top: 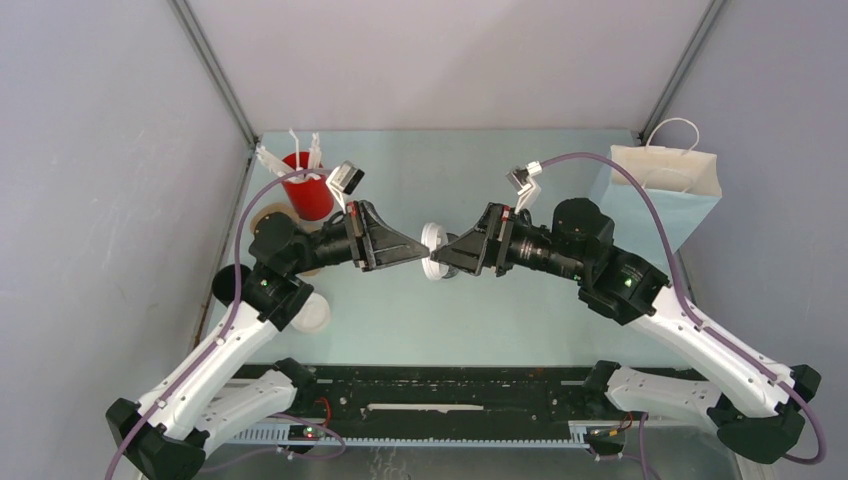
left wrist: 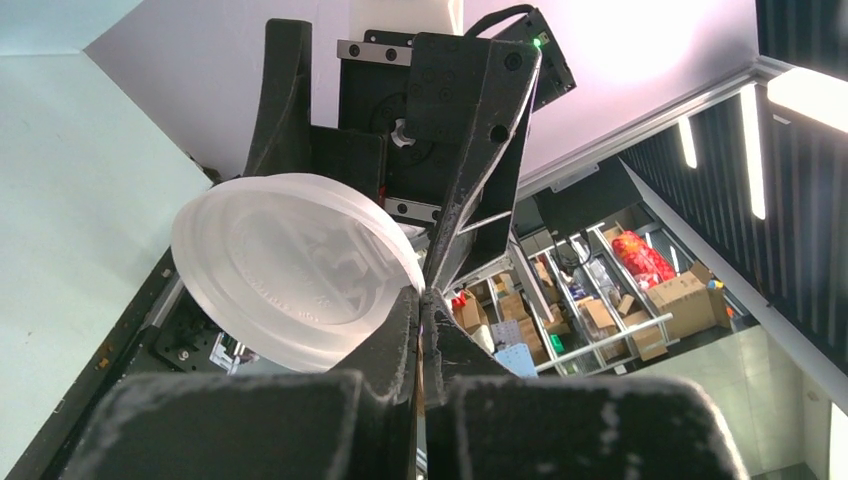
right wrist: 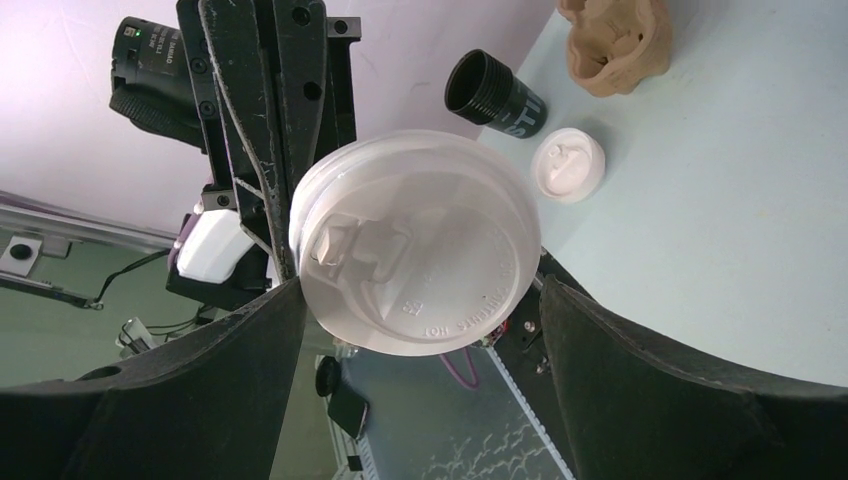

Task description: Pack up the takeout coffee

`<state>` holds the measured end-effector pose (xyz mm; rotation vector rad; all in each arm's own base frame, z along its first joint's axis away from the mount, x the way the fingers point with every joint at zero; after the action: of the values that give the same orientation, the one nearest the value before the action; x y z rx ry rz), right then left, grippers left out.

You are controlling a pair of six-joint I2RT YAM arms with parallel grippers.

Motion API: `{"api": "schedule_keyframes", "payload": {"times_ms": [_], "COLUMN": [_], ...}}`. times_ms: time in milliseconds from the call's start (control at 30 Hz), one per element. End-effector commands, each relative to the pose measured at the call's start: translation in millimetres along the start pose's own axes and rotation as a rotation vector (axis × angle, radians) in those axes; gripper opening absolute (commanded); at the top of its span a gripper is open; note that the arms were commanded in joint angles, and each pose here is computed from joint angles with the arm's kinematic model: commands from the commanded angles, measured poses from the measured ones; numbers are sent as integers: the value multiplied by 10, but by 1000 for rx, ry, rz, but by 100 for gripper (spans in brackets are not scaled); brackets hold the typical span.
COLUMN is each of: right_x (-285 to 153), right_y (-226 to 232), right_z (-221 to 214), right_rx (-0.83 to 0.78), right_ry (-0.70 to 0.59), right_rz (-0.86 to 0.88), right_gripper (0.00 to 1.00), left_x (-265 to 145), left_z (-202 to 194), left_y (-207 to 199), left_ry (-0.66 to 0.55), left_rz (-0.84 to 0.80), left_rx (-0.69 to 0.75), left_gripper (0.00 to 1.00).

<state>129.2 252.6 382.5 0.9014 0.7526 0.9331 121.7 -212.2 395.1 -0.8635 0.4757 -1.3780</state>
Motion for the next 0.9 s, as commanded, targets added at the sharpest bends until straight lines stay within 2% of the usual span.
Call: {"api": "schedule_keyframes", "payload": {"times_ms": [0,333,667,867], "right_x": [-60,-98,-121,-101], "right_y": [60,66,196,238], "right_z": [-17,-23,-71,-66], "right_rx": [-32,-57,-94,-94], "right_ry": [-22,-24,1,2], "right_rz": [73,79,214,238], "right_gripper": [94,99,100,100], "left_x": [-49,-49,-57,-49], "left_z": [-15,-24,-36,-30], "left_y": [-201,-236,-332,-349], "left_ry": [13,25,33,34], "left_rz": [-87,-105,-145,-149], "left_rx": [49,52,62,62], "left_gripper": [0,0,0,0]}}
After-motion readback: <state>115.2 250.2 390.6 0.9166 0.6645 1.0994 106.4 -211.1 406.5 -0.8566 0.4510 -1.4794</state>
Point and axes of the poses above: each gripper's point midway between its finger pads, its own x axis out along the fingers, its own y axis along the line the jaws close on, z = x × y, the point moved 6 cm from there along -x, back along the fingers, and after that the axes turned 11 degrees about x, right-handed, at the moved point
